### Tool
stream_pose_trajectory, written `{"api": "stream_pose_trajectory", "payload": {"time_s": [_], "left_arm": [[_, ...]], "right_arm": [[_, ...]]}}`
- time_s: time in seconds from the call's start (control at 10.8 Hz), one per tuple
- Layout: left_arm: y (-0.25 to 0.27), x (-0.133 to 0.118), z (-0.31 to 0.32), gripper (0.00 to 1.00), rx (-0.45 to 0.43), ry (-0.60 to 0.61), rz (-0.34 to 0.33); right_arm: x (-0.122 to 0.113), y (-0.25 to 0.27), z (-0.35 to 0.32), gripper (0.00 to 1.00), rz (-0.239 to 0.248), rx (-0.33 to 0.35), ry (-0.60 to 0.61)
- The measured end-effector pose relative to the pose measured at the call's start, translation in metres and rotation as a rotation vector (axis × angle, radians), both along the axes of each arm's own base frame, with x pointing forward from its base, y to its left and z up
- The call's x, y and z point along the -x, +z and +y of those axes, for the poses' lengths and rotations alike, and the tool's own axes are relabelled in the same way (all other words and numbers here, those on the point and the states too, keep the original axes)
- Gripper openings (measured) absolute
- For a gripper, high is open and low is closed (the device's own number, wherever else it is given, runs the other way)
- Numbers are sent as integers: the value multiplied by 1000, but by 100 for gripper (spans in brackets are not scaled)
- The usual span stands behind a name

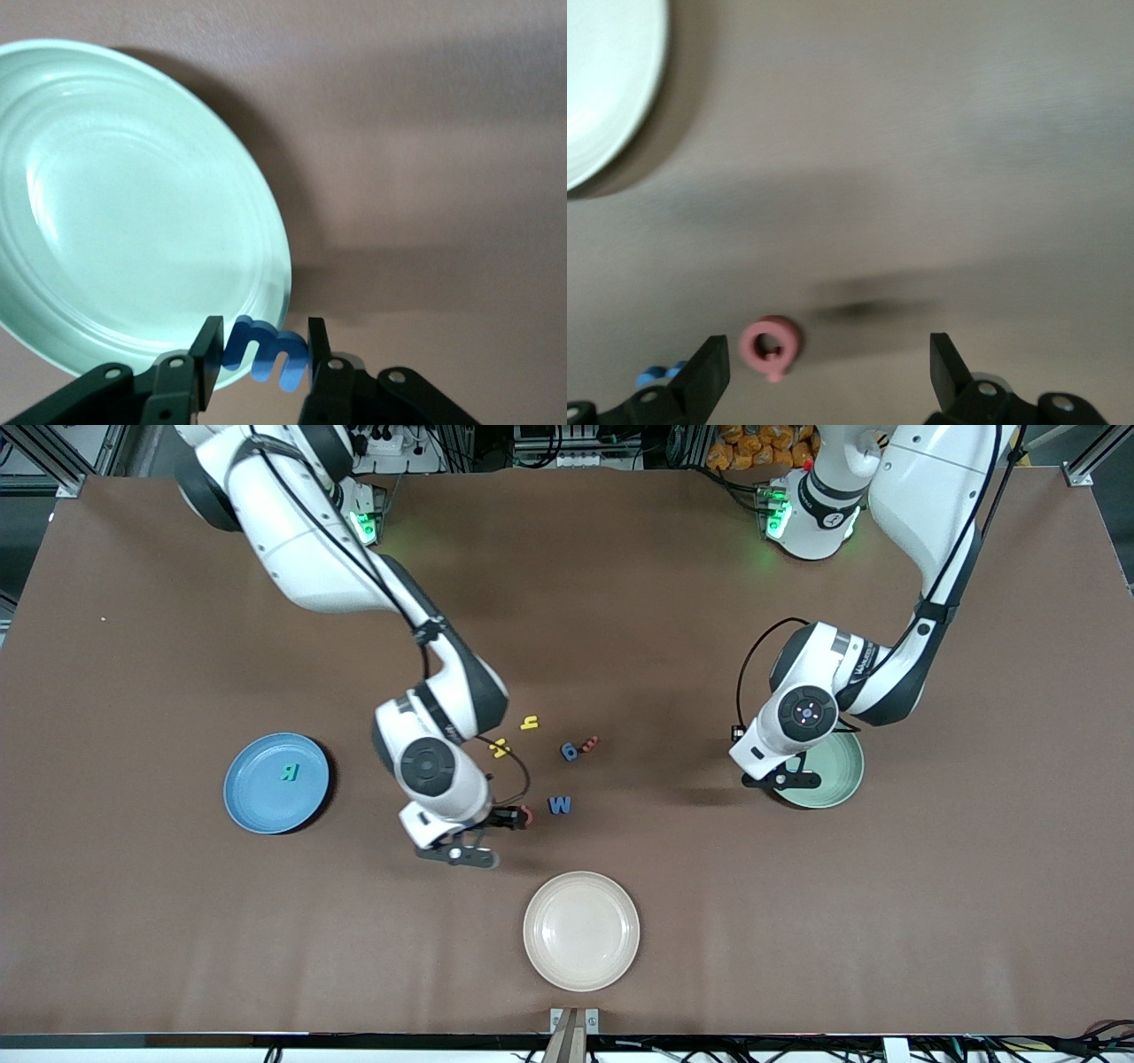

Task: Sort uppercase to blue plate, lowercase to green plate
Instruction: 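Lift the m to the green plate while the right gripper grasps the Q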

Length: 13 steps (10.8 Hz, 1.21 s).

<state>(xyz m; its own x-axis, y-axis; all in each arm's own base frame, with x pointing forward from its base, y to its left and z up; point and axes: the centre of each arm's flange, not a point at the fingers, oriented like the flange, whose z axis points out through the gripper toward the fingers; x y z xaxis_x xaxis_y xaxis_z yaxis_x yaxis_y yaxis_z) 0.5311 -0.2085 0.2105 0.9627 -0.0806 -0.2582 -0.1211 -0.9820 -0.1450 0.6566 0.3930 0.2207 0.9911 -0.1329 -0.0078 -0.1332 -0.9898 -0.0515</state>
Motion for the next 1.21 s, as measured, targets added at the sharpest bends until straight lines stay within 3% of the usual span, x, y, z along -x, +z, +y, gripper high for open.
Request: {"api": "stream_pose_trajectory", "payload": {"time_s": [0.37,0.65,0.93,1.21], "left_arm": [[6,-1,23,43,11,-62,7],[12,-7,33,61,14,-50,-11],[28,-11,24,99,22,-31,-53],[59,-15,-24,100,49,84,-133]], "right_arm": [[15,-19,23,100,14,9,36],[22,-47,27,100,28,21,48],[26,-52,34,100,16,17,58],[26,-52,34,100,14,17,59]]}}
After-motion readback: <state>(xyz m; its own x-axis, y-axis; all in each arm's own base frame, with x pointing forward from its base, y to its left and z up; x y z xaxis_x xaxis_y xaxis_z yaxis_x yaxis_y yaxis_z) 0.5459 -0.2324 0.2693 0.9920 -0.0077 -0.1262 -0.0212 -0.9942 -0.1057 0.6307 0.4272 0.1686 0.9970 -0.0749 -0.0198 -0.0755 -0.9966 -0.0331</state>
